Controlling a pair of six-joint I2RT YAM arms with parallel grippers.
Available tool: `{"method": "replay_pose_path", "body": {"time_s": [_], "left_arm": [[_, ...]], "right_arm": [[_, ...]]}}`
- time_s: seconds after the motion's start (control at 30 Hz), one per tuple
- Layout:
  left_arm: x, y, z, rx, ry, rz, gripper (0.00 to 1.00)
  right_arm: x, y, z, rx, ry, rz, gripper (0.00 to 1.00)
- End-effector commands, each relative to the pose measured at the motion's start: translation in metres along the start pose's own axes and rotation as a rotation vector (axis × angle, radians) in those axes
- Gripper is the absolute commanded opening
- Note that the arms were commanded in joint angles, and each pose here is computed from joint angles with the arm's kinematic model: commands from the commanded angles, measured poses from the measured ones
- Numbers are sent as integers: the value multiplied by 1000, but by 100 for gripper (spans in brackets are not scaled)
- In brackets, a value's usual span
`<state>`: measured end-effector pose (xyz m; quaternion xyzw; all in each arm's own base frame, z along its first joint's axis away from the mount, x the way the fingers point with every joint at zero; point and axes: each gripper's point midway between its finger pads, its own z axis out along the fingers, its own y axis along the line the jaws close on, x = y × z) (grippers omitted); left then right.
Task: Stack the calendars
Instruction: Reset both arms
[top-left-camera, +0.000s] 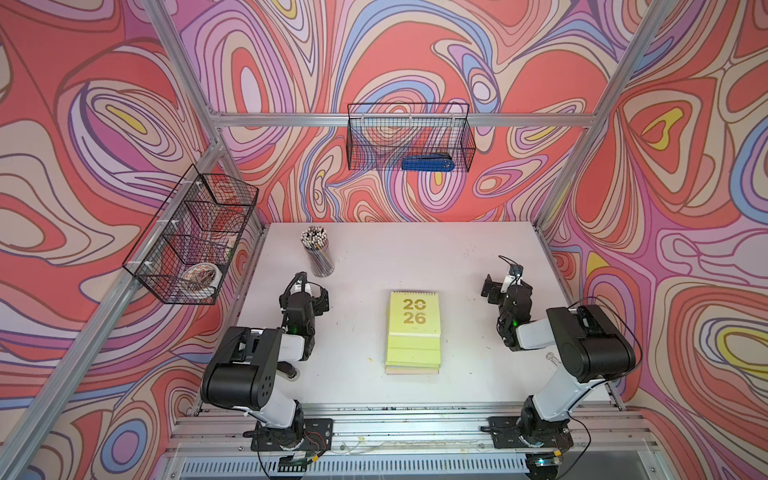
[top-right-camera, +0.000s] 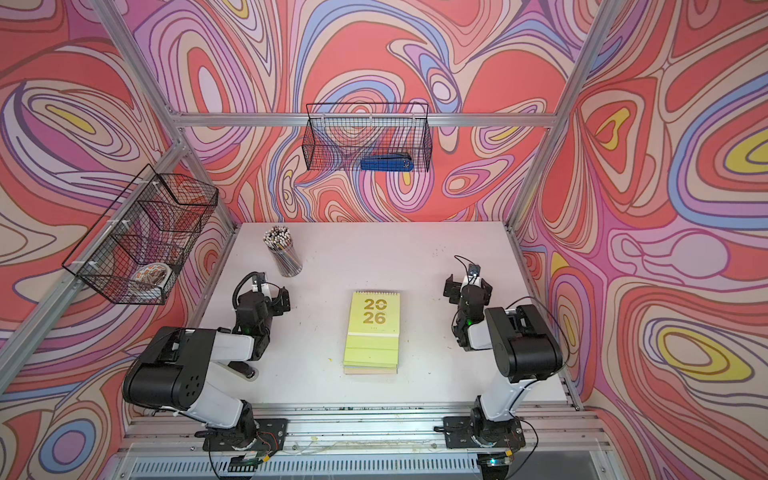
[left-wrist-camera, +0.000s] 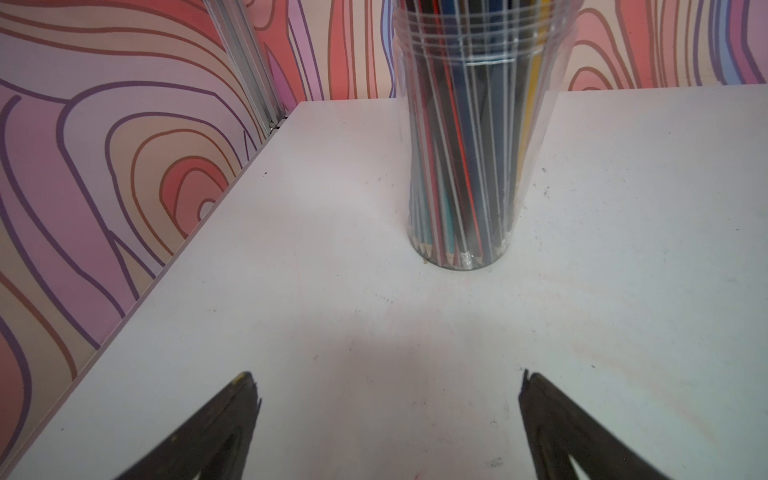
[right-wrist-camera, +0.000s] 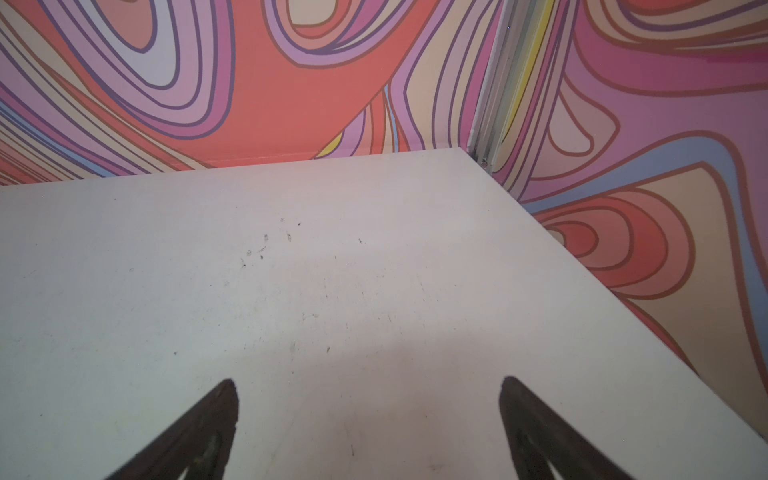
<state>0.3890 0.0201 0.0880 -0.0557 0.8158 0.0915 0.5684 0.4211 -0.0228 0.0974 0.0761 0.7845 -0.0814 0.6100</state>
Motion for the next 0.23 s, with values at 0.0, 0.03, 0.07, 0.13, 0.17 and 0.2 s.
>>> {"method": "replay_pose_path", "body": {"time_s": [0.0, 0.03, 0.07, 0.13, 0.17, 0.2], "left_arm": [[-4, 3, 0, -16, -11, -16, 100], [-4, 4, 1, -14, -8, -21, 100], [-4, 4, 1, -14, -9, -23, 100], [-4, 5, 1, -12, -9, -25, 100], [-5, 5, -1, -11, -16, -24, 100], [-5, 2, -2, 3, -23, -19, 100]], "right_arm": [[-1, -1, 1, -1, 3, 7, 99], [-1, -1, 1, -2, 1, 7, 99], [-1, -1, 1, -1, 3, 6, 99], [-1, -1, 1, -2, 3, 7, 98], [-1, -1, 1, -1, 2, 7, 98], [-1, -1, 1, -1, 2, 6, 99]]}}
